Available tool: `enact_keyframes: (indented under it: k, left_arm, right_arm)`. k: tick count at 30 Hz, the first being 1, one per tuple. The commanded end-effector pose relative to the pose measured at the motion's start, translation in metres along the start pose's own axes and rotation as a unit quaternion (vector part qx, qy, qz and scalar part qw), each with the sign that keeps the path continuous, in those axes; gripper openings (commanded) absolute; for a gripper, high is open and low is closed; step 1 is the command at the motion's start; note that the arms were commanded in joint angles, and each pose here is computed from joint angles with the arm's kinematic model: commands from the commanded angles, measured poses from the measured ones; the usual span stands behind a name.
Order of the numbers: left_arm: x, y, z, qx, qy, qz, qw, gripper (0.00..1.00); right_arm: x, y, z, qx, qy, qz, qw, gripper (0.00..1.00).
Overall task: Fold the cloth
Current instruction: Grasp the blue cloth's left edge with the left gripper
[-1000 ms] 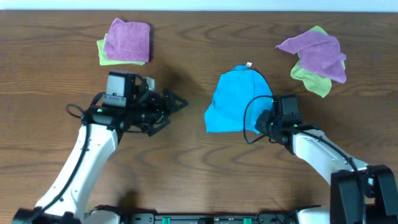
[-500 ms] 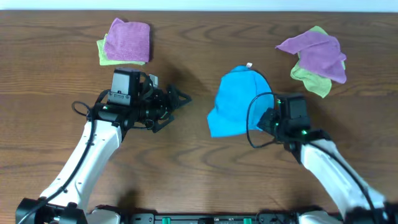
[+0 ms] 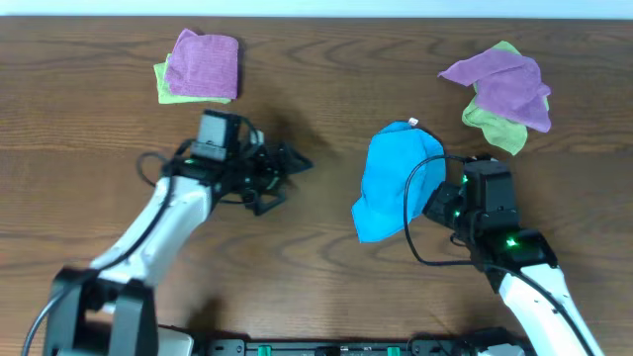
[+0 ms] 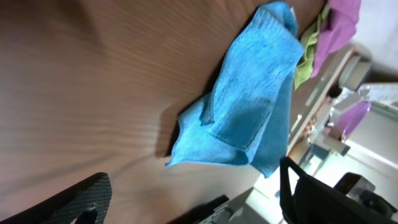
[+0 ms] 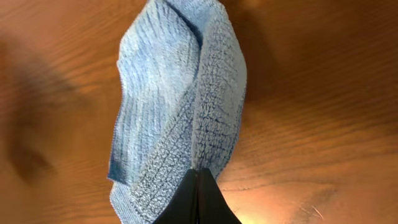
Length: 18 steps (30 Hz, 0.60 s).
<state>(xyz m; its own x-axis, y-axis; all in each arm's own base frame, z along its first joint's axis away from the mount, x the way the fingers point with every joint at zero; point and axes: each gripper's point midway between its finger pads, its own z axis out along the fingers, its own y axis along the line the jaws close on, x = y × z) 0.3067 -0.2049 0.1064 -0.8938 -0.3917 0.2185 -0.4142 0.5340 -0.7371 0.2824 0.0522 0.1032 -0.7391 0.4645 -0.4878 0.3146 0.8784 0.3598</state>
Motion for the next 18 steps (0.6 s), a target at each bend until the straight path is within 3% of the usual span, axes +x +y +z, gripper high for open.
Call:
enact_keyframes:
  k: [1, 6, 18]
  left_arm:
    - [0.015, -0.016, 0.022, 0.025, 0.050, -0.004, 0.998, 0.95]
    - [0.026, -0.043, 0.054, 0.066, 0.069, 0.025, 0.995, 0.95]
    - [0.041, -0.028, 0.104, 0.045, 0.091, 0.042, 0.994, 0.95]
  right_arm:
    - [0.001, -0.006, -0.001, 0.010, -0.001, -0.012, 1.000, 0.01]
    - [0.002, -0.006, -0.001, 0.012, 0.001, -0.015, 1.000, 0.01]
    - [0.002, -0.006, -0.001, 0.011, 0.001, -0.015, 1.000, 0.01]
